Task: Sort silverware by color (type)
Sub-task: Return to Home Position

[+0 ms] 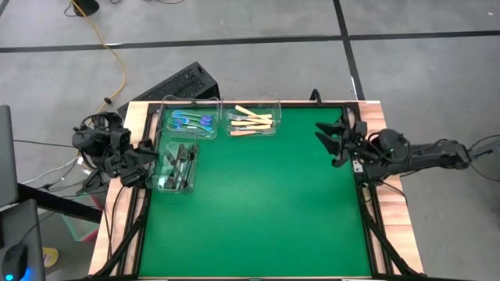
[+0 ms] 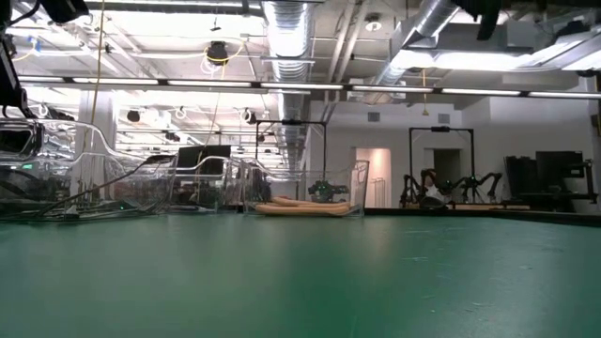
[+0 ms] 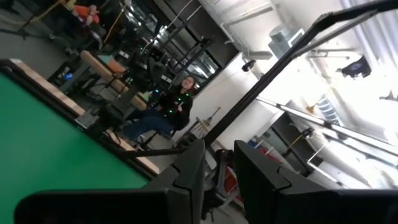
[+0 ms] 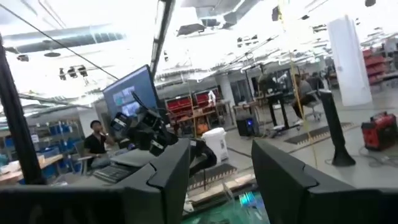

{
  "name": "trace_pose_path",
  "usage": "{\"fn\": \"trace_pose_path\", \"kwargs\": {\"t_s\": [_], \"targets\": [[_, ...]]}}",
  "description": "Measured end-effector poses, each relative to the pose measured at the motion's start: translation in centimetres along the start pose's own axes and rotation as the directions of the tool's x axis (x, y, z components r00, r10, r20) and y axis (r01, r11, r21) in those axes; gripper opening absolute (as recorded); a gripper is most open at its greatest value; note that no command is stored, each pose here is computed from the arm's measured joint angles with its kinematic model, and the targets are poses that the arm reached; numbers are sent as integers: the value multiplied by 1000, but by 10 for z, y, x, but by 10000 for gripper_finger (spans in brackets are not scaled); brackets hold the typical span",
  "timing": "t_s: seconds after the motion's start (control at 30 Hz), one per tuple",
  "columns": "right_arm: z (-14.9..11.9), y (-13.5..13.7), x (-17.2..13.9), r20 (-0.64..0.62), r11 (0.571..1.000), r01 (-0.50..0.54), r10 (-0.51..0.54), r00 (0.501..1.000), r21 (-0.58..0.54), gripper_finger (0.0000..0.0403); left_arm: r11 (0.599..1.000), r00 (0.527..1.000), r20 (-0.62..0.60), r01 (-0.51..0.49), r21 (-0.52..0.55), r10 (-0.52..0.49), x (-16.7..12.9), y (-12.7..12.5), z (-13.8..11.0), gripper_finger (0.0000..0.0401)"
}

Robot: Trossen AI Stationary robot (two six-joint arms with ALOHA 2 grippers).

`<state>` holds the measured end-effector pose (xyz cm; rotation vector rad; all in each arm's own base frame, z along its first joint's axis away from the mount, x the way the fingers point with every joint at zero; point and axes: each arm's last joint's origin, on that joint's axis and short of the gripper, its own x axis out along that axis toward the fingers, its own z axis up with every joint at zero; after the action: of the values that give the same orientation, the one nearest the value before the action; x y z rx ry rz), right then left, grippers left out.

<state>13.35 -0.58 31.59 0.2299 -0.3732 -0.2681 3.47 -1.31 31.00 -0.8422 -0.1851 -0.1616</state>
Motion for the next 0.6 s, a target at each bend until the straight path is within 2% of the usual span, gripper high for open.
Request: {"fn": "trace_pose_path", "kwargs": {"t_s": [0.1, 0.23, 0.43, 0.6], "targets": [[-13, -3, -8, 10, 1000, 14, -14, 1000, 2, 191, 999, 1000, 0, -7, 35, 7, 0, 0, 0, 70], [-33, -12, -20, 38, 995, 65, -68, 997, 77, 191, 998, 999, -24, -32, 48, 34, -1, 4, -4, 70], [-57, -21, -40, 112, 992, 26, -39, 993, 120, 191, 989, 987, -72, -141, 36, 143, -7, 20, -12, 70], [-76, -29, -55, 159, 988, 4, -29, 987, 156, 191, 980, 975, -105, -193, 42, 197, -9, 27, -18, 70]]}}
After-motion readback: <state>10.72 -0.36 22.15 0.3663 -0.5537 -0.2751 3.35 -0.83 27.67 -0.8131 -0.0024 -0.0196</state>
